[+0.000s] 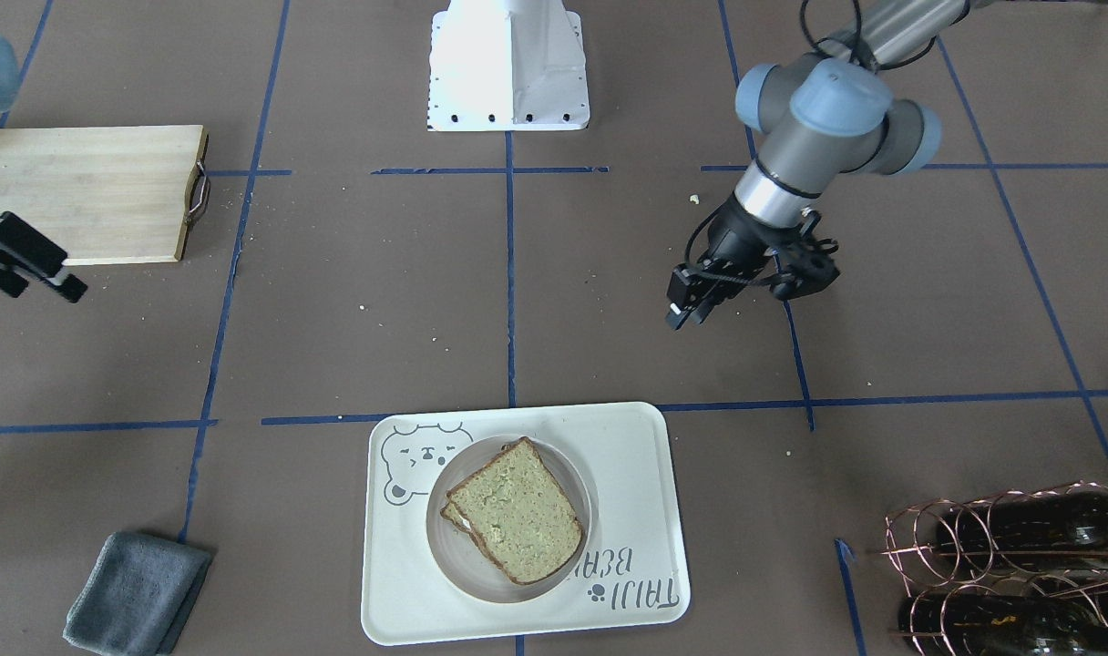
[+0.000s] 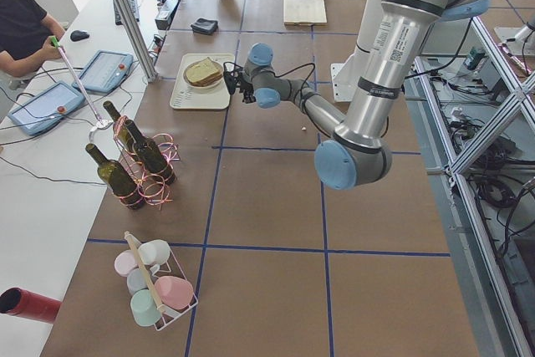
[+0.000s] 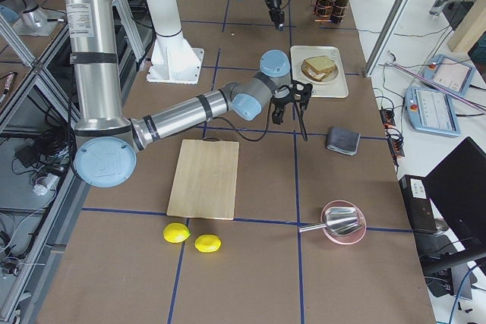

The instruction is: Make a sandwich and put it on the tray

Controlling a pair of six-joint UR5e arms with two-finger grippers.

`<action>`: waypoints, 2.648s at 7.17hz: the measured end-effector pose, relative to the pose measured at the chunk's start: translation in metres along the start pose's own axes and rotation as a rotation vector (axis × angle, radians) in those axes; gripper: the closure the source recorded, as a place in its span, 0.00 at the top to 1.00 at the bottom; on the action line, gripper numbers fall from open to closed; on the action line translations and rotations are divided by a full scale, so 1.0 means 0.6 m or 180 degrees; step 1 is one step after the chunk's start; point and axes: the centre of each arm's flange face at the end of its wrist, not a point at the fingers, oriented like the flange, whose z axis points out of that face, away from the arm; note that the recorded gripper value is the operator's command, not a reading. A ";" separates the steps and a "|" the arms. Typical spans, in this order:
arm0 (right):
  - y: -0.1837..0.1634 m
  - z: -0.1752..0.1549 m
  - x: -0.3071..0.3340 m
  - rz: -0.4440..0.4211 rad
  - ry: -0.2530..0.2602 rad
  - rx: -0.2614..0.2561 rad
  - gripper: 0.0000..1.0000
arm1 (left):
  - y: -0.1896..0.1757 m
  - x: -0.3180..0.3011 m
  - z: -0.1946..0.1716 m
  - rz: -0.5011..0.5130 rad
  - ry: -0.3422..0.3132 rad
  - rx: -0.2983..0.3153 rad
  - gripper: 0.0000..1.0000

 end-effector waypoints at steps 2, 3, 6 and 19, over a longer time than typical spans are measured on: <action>-0.056 -0.067 0.118 -0.0536 0.0373 -0.0064 1.00 | -0.066 -0.215 -0.129 0.1144 -0.0344 -0.0045 0.58; -0.078 -0.099 0.170 -0.0825 0.0580 -0.0222 1.00 | -0.113 -0.320 -0.200 0.1619 -0.0518 -0.0029 0.58; -0.111 -0.159 0.274 -0.1245 0.0919 -0.0685 1.00 | -0.251 -0.578 -0.405 0.2197 -0.1107 -0.0189 0.79; -0.066 -0.101 0.342 -0.1253 0.0636 -0.0855 1.00 | -0.325 -0.646 -0.513 0.1943 -0.1188 -0.0816 1.00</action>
